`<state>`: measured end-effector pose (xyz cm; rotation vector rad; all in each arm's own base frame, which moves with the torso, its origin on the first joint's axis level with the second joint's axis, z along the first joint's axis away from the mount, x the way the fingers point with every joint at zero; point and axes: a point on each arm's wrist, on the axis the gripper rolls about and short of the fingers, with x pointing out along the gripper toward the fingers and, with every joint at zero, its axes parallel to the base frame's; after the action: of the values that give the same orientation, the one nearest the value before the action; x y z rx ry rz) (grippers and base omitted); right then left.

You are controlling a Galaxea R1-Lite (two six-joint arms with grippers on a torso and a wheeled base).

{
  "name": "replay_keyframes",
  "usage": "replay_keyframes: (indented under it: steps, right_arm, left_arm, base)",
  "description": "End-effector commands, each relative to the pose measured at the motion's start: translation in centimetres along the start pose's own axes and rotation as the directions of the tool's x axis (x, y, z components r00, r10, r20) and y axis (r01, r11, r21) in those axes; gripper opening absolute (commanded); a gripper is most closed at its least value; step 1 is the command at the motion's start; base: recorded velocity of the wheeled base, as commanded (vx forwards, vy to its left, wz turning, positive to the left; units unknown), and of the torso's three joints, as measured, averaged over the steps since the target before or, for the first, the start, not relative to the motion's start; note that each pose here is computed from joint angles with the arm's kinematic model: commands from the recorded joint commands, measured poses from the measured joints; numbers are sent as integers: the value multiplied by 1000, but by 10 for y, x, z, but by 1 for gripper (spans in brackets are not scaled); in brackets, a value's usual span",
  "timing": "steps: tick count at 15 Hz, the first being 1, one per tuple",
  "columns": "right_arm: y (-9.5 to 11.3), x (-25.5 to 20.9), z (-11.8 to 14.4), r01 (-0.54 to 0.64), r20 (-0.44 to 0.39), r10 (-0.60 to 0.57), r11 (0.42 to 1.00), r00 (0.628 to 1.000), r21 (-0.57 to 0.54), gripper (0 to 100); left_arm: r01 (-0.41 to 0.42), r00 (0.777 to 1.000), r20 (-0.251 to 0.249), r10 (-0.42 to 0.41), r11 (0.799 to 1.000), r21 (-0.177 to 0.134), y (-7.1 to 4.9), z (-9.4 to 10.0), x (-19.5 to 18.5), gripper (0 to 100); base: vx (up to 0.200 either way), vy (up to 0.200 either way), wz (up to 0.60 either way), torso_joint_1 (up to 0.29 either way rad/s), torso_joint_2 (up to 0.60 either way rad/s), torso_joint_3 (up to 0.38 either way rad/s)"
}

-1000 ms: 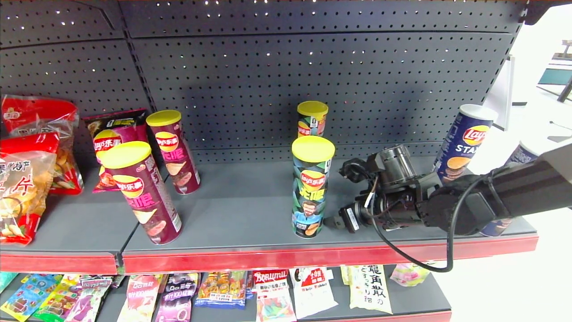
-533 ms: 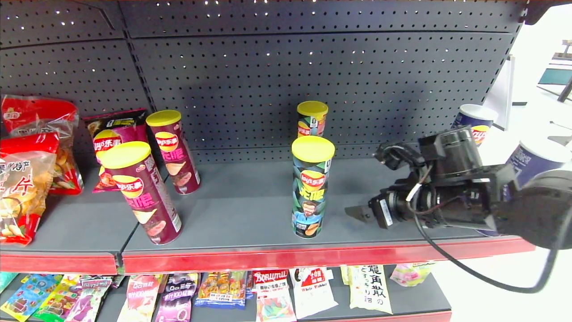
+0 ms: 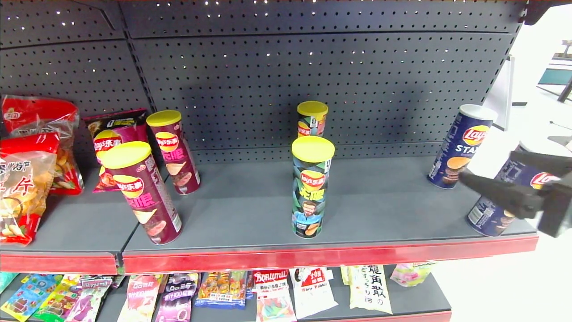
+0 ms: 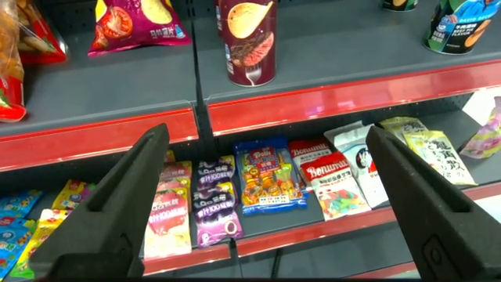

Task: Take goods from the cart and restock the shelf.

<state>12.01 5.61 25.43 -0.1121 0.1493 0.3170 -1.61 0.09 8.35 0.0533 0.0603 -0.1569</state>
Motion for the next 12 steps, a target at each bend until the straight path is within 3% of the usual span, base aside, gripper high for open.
replay_keyframes:
  steps: [1,2,4,7,9,10,12]
  right_arm:
    - [-19,-94,-52,278,168,-279,960,946,30,100]
    - [-16,-107,-78,337,166,-336,941,927,22,100]
    - [-13,-114,-101,459,76,-461,887,884,47,100]
    - [-6,-120,-135,502,8,-503,864,864,47,100]
    - [2,-126,-176,461,44,-462,887,886,28,100]
    - [5,-127,-192,395,74,-395,918,915,19,100]
    - [9,-127,-193,292,118,-291,956,949,8,100]
  left_arm:
    - [0,1000,0,0,1000,1,0,0,0,100]
    - [0,1000,-2,0,1000,-1,0,0,0,100]
    - [3,1000,-2,-3,1000,-1,0,0,0,100]
    - [9,1000,-1,-9,1000,-2,0,0,0,100]
    - [10,1000,-1,-10,1000,-4,0,0,0,100]
    - [10,1000,-1,-10,1000,-7,0,0,0,100]
    - [13,1000,1,-13,1000,1,0,0,0,100]
  base:
    - [0,0,0,0,0,0]
    - [0,0,0,0,0,0]
    - [0,0,0,0,0,0]
    - [0,0,0,0,0,0]
    - [0,0,0,0,0,0]
    - [0,0,0,0,0,0]
    - [0,0,0,0,0,0]
